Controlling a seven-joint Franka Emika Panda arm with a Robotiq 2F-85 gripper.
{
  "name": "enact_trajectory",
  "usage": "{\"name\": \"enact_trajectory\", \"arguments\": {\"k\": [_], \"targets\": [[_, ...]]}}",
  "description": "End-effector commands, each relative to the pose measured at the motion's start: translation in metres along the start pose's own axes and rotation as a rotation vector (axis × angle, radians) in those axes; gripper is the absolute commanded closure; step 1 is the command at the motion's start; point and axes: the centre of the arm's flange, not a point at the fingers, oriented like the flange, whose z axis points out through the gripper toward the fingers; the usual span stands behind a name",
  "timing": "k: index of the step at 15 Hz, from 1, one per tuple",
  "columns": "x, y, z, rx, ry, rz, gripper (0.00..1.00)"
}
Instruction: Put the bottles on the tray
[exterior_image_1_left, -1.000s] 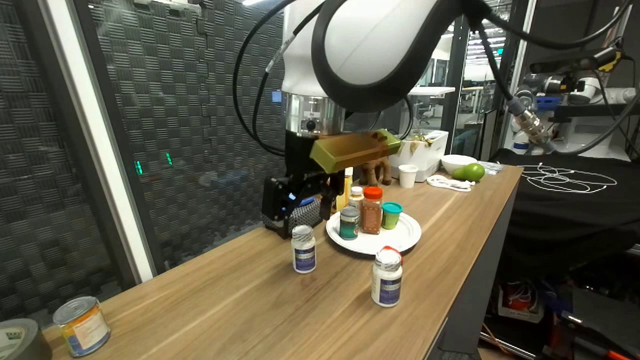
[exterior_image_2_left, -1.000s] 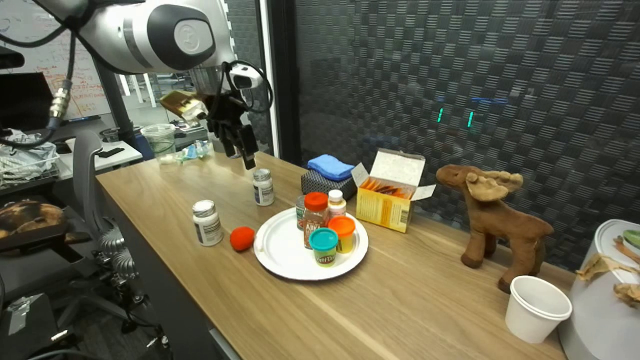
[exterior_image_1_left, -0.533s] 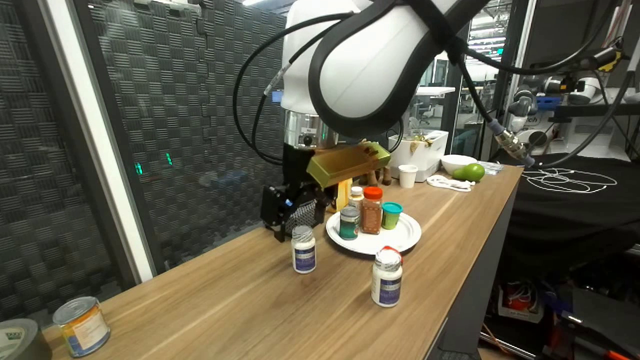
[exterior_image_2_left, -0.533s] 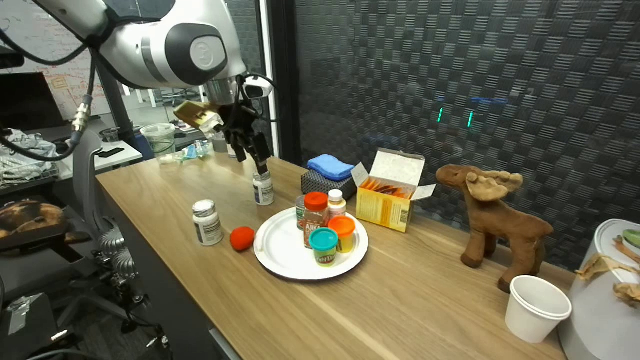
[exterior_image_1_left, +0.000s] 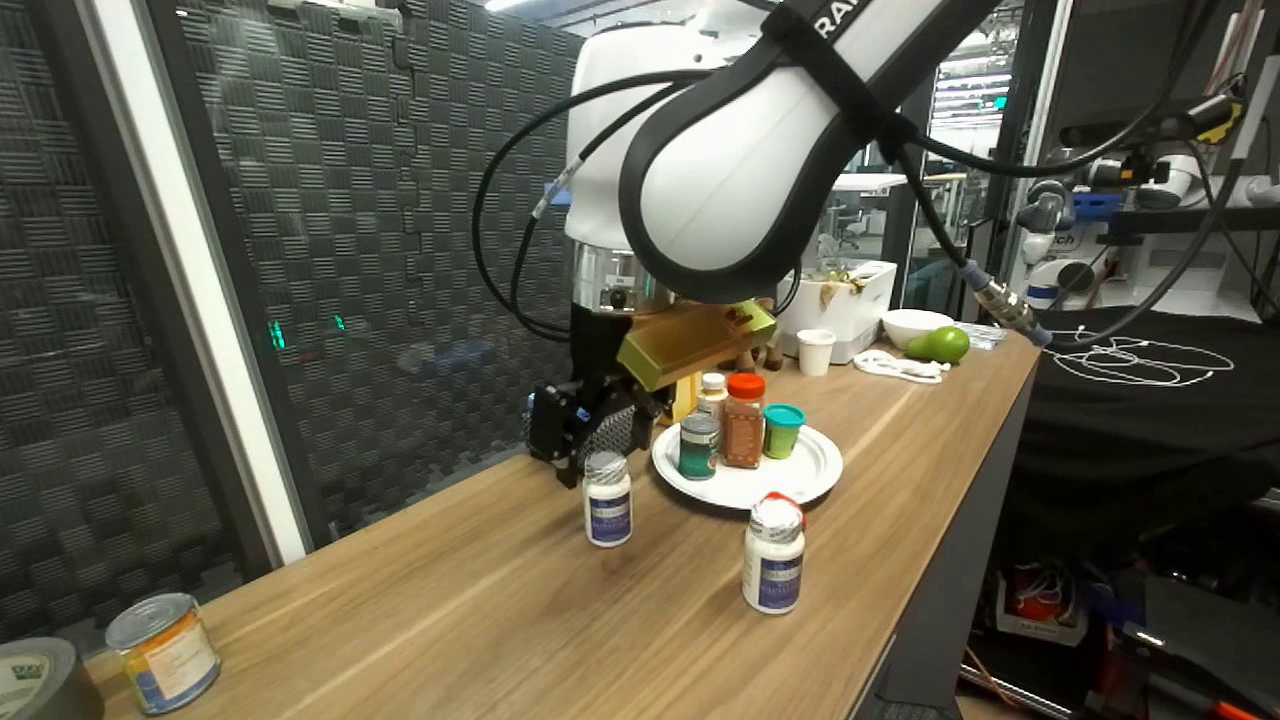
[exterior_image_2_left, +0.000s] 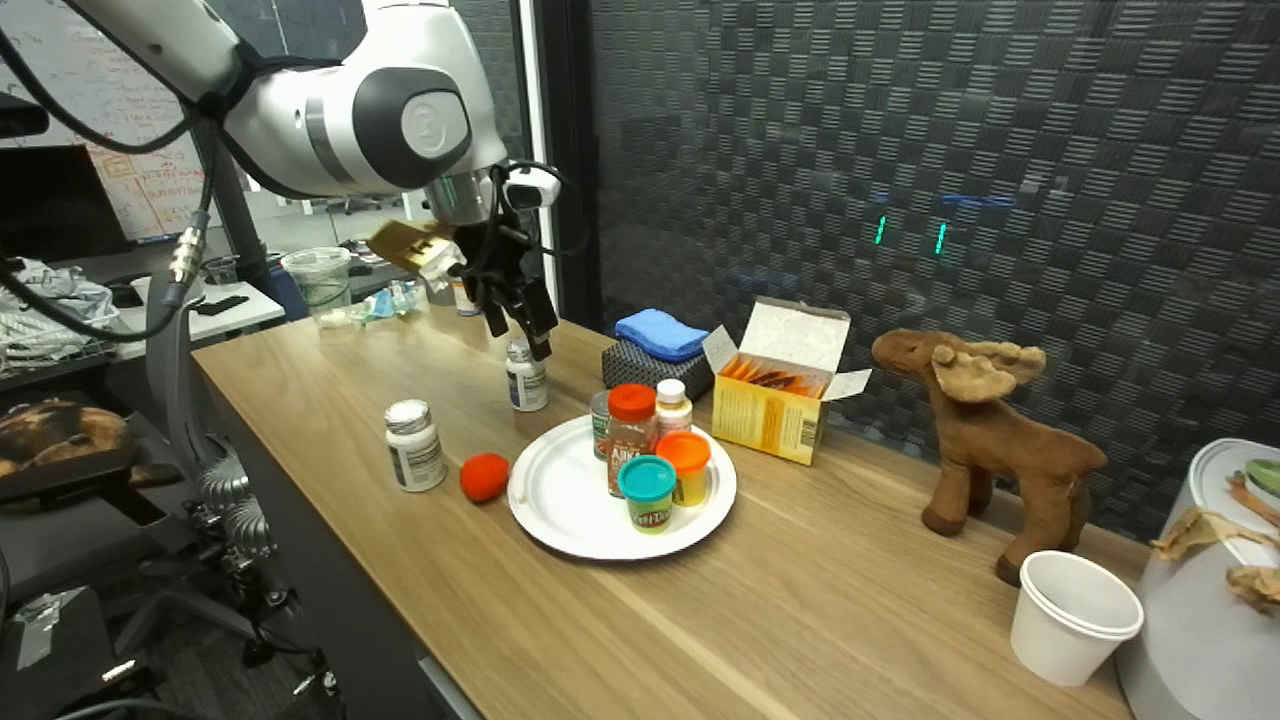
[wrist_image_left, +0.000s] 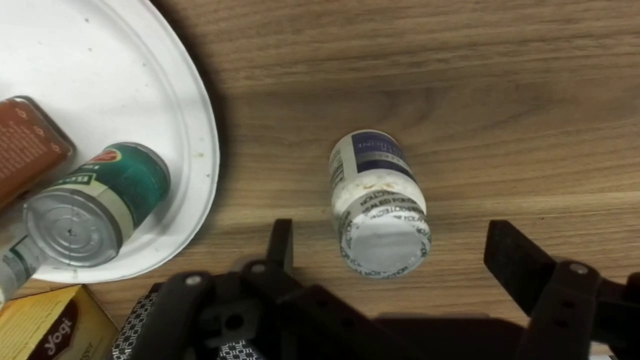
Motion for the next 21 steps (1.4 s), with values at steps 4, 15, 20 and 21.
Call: {"name": "enact_trajectory", "arguments": {"k": [4,15,20,21], "targets": [[0.014,-0.004,-0.005,-0.006,0.037,-0.004,0.55],[0.018,0.048,-0.059,-0.063,0.033,0.105,0.81],[-0.006,0.091,-0.088,-0.083,-0.003,0.154,0.81],[-0.012,0.100,-0.089,-0.078,-0.010,0.165,0.81]]}}
